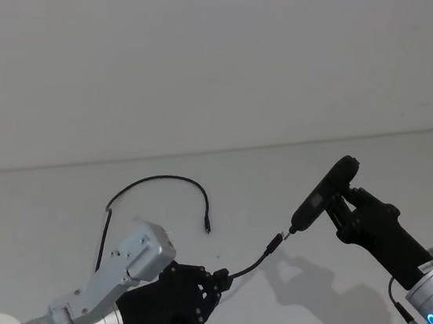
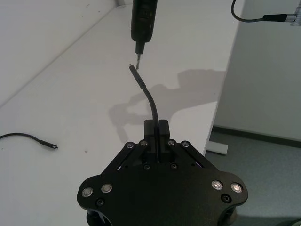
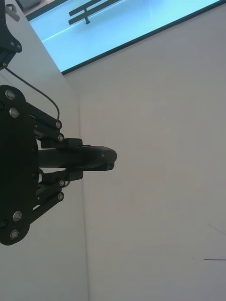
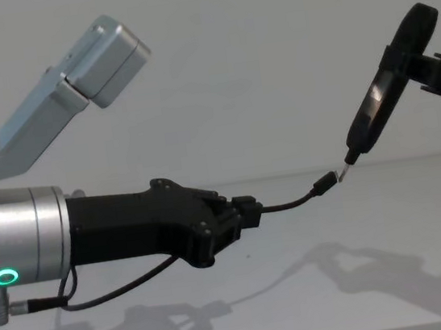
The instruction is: Pick up the data cable with the one hand.
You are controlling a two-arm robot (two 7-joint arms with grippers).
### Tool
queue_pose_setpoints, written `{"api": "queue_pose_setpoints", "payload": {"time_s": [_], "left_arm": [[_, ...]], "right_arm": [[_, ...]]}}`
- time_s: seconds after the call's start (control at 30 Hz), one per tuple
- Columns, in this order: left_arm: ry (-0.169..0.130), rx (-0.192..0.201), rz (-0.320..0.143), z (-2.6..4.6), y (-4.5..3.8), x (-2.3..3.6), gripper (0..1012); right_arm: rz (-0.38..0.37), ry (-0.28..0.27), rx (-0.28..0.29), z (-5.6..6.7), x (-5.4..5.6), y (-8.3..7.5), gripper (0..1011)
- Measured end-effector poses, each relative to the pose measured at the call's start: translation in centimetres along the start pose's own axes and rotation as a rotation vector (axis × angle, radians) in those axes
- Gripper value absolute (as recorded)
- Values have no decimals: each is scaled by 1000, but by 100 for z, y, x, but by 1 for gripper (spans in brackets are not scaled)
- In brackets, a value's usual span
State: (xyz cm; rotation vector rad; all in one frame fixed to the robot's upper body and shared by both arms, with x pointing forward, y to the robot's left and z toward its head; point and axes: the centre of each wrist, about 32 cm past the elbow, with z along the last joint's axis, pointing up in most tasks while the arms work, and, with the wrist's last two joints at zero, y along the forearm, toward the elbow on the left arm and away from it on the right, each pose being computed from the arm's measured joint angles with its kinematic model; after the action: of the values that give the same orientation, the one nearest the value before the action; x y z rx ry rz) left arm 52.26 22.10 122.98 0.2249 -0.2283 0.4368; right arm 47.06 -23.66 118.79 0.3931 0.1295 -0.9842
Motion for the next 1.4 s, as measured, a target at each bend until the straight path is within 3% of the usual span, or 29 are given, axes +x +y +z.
{"api": "queue_pose_setpoints", "payload": {"time_s": [1.4], "left_arm": [[0,0,0,0,0,0,49]], "right_arm": [[26,-4,27,-48,60,53,269]]}}
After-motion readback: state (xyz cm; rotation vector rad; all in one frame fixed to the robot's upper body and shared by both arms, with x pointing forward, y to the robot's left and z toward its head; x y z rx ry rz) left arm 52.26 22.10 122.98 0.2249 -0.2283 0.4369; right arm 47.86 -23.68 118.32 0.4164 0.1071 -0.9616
